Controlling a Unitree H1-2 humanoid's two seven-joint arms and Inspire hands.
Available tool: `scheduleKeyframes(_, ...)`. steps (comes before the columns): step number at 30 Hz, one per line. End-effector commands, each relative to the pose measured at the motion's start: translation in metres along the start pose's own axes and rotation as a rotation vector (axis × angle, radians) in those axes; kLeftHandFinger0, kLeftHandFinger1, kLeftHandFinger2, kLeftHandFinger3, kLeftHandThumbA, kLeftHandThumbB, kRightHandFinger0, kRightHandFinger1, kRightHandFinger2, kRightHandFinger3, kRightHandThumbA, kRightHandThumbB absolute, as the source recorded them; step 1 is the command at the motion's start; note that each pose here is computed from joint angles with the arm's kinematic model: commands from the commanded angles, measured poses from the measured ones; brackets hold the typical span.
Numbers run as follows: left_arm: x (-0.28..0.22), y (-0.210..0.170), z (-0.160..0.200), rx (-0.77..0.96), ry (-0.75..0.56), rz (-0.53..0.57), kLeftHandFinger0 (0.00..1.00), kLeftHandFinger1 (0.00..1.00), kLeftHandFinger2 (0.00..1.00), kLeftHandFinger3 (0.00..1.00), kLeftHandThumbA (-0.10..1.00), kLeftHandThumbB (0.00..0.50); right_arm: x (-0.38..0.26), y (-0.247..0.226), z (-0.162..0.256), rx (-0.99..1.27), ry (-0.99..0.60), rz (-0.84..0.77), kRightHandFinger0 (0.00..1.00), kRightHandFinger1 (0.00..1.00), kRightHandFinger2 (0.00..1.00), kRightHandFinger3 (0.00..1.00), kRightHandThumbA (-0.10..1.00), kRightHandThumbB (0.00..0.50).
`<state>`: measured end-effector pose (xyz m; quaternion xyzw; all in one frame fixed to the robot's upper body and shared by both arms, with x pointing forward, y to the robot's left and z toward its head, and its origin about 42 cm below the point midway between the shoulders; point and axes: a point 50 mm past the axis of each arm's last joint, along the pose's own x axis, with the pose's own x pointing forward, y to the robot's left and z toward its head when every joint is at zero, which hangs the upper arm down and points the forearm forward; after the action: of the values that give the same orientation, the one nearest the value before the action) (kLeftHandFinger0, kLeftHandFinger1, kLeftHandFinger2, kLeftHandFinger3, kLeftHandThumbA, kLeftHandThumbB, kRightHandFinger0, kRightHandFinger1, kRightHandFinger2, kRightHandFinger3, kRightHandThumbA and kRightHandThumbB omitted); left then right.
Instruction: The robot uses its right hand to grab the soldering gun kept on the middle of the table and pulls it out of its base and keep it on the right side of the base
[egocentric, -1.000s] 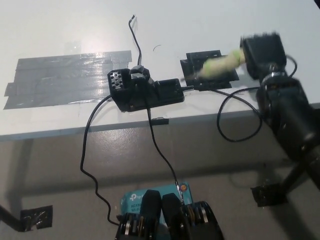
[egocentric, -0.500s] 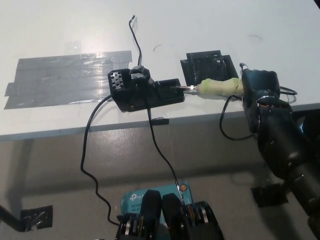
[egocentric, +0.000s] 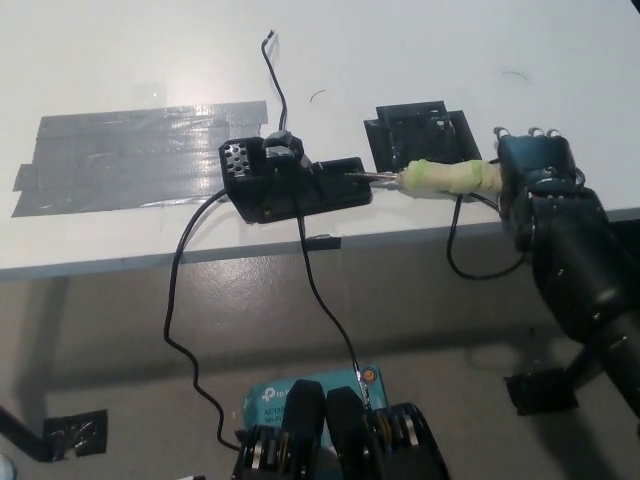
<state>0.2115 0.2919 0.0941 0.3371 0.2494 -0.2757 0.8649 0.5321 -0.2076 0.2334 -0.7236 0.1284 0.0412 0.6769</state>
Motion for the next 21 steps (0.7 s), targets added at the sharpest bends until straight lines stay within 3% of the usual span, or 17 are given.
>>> scheduleKeyframes(1, -0.008, 0.005, -0.003, 0.02, 0.019, 0.002, 0.83, 0.91, 1.0, 1.0, 0.88, 0.241, 0.0, -0.044, -0.007, -0.009, 0.003, -0.048, 1.0, 1.0, 1.0, 1.0, 0.77, 0.5)
scheduleKeyframes(6, -0.009, 0.008, -0.004, 0.01, 0.02, 0.002, 0.79, 0.86, 0.99, 1.0, 0.88, 0.264, -0.001, -0.057, -0.008, -0.004, -0.02, -0.036, 1.0, 1.0, 1.0, 1.0, 0.76, 0.5)
scheduleKeyframes(14, -0.012, 0.006, -0.006, 0.023, 0.031, -0.019, 0.81, 0.9, 1.0, 1.0, 0.87, 0.248, -0.008, -0.089, -0.017, -0.022, -0.04, -0.054, 1.0, 1.0, 1.0, 1.0, 0.83, 0.5)
scheduleKeyframes(18, -0.01, 0.005, -0.006, 0.027, 0.033, -0.014, 0.81, 0.88, 1.0, 1.0, 0.87, 0.229, -0.017, -0.117, -0.028, 0.074, -0.081, -0.087, 1.0, 1.0, 1.0, 1.0, 0.79, 0.5)
scheduleKeyframes(21, -0.008, 0.005, -0.004, 0.036, 0.03, -0.017, 0.78, 0.86, 1.0, 1.0, 0.88, 0.224, -0.029, -0.131, -0.036, 0.106, -0.132, -0.113, 1.0, 1.0, 1.0, 1.0, 0.86, 0.5)
